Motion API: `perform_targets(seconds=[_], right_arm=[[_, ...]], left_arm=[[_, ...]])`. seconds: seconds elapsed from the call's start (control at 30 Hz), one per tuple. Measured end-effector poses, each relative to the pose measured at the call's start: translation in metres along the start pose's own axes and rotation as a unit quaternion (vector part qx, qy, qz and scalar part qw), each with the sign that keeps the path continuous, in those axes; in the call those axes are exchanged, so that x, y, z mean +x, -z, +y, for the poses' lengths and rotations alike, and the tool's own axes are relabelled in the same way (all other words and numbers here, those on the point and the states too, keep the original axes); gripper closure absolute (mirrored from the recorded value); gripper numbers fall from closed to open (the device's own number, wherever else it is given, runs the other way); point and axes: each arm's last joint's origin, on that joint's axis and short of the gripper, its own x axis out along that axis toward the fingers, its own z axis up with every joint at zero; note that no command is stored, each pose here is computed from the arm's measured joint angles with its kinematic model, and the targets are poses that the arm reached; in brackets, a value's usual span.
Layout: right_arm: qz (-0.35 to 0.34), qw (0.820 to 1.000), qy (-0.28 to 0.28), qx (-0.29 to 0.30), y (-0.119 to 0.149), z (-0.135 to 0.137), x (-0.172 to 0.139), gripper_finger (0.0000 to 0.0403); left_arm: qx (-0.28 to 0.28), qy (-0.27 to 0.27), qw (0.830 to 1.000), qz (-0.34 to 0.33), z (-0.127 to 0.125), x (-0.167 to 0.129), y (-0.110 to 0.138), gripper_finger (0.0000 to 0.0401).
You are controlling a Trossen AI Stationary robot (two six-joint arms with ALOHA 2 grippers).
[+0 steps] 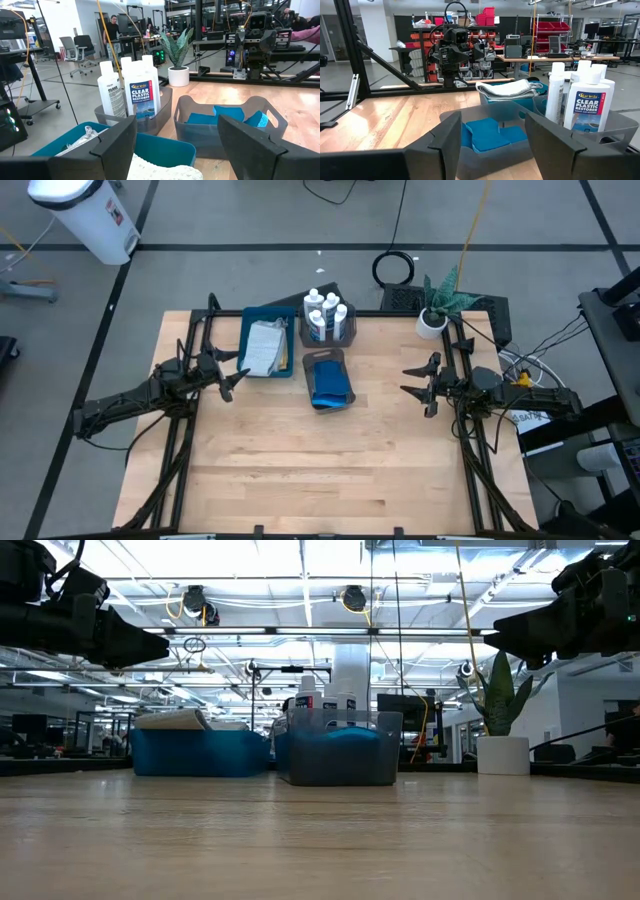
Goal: Pick & Place Kitchen Items
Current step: Return to Home Position
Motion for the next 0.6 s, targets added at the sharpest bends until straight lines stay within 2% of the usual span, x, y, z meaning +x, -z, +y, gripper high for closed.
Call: perform_targets(seconds=[0.6], right_arm=[[0.000, 1.000, 0.000, 0.000, 0.0000, 0.0000, 0.0000, 0.0211]], left_arm=[[0.000, 0.000, 1.000, 0.000, 0.0000, 0.0000, 0.0000, 0.0118]])
